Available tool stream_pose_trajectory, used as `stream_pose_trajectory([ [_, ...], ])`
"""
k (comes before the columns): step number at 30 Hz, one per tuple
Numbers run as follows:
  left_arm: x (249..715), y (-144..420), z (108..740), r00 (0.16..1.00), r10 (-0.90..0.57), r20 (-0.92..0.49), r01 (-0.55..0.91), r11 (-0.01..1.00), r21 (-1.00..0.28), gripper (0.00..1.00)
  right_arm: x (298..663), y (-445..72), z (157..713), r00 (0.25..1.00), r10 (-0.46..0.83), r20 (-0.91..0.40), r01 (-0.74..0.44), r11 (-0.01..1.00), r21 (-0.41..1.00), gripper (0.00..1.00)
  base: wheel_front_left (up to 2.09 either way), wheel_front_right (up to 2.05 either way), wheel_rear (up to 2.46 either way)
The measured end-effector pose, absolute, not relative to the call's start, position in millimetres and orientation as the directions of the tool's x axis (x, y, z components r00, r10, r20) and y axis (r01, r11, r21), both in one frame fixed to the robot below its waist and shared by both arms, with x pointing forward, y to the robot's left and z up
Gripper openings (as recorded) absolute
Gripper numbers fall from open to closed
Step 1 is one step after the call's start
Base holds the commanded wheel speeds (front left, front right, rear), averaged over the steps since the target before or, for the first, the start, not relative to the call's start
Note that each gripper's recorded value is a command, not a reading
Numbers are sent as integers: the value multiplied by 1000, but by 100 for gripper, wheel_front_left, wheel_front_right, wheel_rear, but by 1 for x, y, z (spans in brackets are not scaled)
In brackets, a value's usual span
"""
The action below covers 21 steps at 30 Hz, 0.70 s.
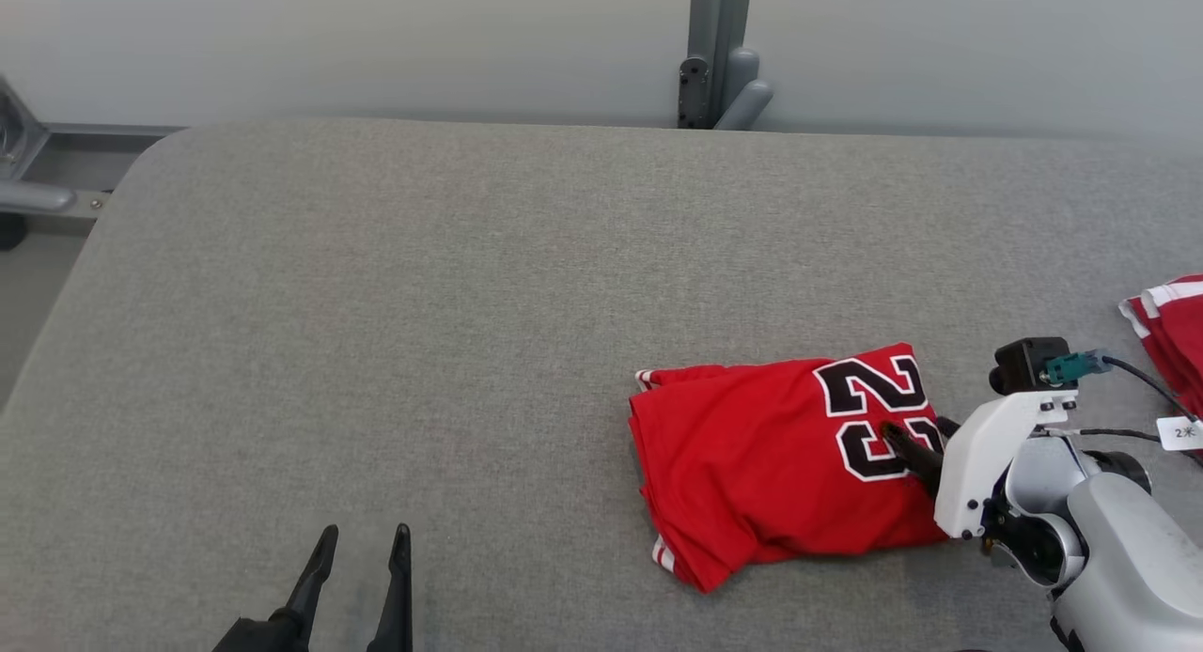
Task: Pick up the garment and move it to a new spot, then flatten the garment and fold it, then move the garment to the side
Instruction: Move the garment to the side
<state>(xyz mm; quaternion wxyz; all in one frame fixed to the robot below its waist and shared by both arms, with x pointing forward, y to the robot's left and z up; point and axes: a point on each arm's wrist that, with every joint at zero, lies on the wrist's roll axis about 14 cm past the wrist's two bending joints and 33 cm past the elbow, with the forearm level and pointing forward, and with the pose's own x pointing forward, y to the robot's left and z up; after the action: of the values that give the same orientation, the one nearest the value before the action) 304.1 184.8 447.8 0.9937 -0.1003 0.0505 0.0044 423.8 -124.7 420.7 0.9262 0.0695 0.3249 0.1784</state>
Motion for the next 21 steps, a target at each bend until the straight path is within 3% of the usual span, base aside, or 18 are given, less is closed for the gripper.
stream_pose_trajectory([
  [18, 309, 185, 447, 994, -1, -106, -19, 982, -189, 100, 428, -131, 390, 670, 359, -650, -251, 933, 257, 100, 0, 0, 0],
  [19, 309, 185, 447, 994, -3, -106, -17, 982, -189, 100, 427, -129, 390, 671, 366, -645, -243, 930, 275, 47, 0, 0, 0],
  [20, 310, 184, 447, 995, -4, -105, -16, 982, -190, 100, 427, -127, 390, 674, 372, -638, -238, 927, 289, 0, 0, 0, 0],
  [21, 310, 184, 448, 995, -5, -104, -15, 982, -189, 100, 427, -124, 391, 676, 380, -632, -238, 923, 302, 0, 0, 0, 0],
])
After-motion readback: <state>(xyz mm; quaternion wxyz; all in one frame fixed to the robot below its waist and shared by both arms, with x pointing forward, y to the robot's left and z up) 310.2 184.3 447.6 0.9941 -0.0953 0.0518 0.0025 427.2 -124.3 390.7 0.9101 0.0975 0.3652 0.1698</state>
